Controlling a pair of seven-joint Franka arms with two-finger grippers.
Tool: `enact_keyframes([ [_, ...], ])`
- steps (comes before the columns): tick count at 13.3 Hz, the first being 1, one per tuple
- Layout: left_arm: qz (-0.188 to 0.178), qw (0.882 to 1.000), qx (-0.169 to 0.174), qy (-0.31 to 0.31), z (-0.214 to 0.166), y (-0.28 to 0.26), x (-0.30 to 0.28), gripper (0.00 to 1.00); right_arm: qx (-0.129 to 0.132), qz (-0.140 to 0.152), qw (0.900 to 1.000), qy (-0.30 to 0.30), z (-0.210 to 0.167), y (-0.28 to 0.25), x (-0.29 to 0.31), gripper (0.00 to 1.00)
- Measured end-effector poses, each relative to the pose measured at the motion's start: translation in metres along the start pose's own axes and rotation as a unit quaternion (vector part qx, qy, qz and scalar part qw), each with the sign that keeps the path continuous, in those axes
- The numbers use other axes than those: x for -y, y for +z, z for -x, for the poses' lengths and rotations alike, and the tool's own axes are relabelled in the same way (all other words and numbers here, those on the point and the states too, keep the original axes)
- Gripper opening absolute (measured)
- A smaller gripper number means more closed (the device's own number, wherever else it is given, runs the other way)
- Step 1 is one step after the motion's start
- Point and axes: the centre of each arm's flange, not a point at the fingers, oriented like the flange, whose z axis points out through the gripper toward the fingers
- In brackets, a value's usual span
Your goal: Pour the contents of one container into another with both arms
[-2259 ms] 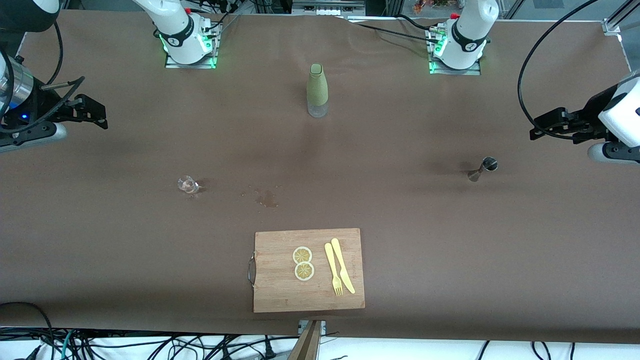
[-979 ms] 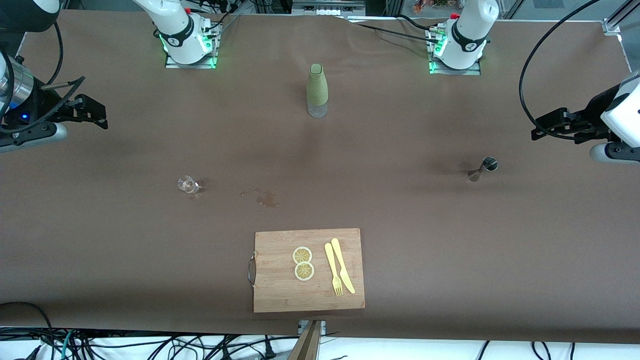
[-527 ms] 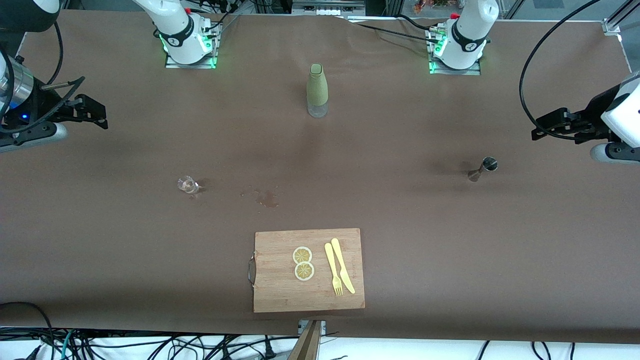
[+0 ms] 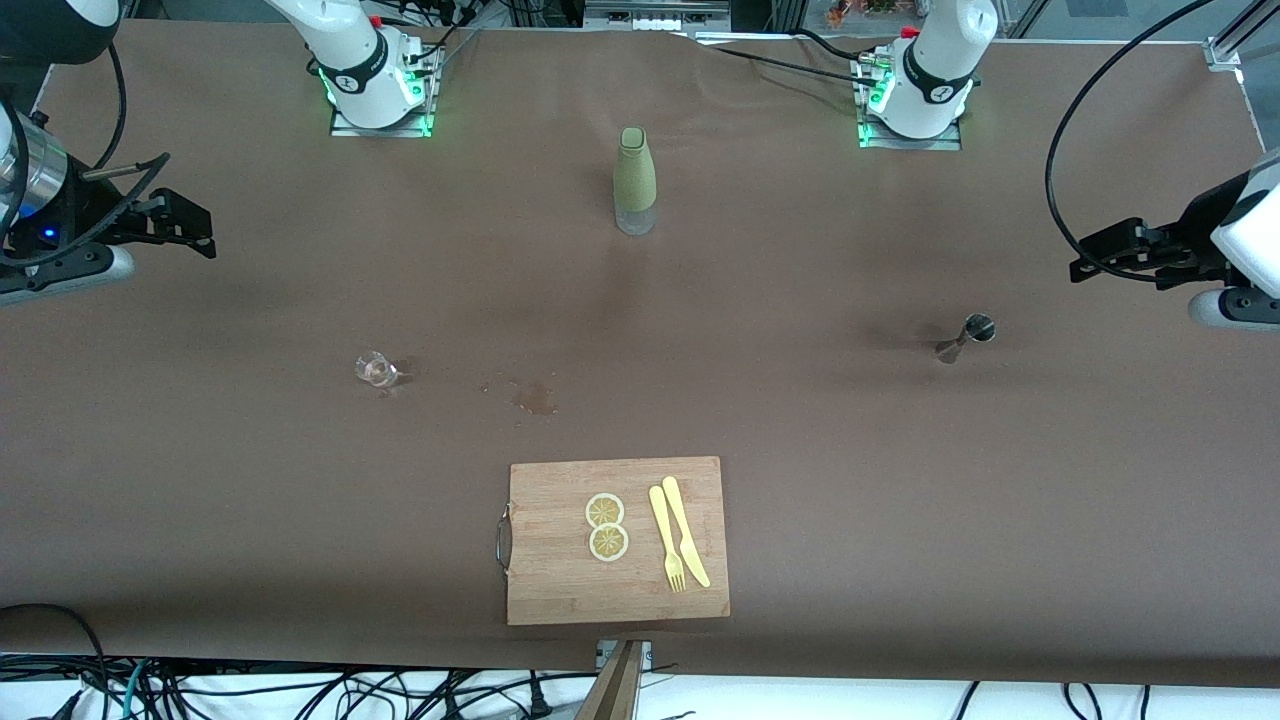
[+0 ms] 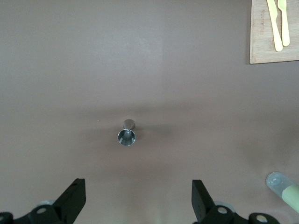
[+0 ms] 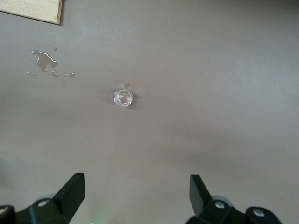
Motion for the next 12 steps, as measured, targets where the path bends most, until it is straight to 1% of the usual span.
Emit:
enact_keyframes([
  [2,0.0,1.0,0.002,0.002,-0.002,0.003,0.005,1.0,0.004,-0.001,1.0,-0.004,-0.002,0.004,0.0,1.0],
  [3,0.0,1.0,0.003,0.001,-0.002,0.003,0.006,1.0,0.007,-0.002,1.0,-0.018,-0.004,0.008,0.0,1.0],
  [6,0.001,1.0,0.004,-0.004,-0.003,0.005,0.013,1.0,0.011,-0.003,0.995,-0.1,-0.008,0.012,0.006,1.0],
  [8,0.001,1.0,0.007,-0.009,-0.006,0.009,0.022,1.0,0.006,-0.004,0.993,-0.114,-0.008,0.009,0.008,1.0],
  [9,0.002,1.0,0.011,-0.007,-0.008,0.013,0.027,1.0,0.004,-0.013,0.995,-0.102,-0.008,0.006,0.01,1.0],
  [10,0.006,1.0,0.017,0.003,-0.012,0.019,0.038,1.0,0.007,-0.026,0.997,-0.074,-0.006,0.005,0.012,1.0],
  [12,0.023,0.998,0.029,0.049,-0.018,0.037,0.073,1.0,0.013,-0.043,0.999,-0.028,-0.004,0.005,0.013,1.0],
])
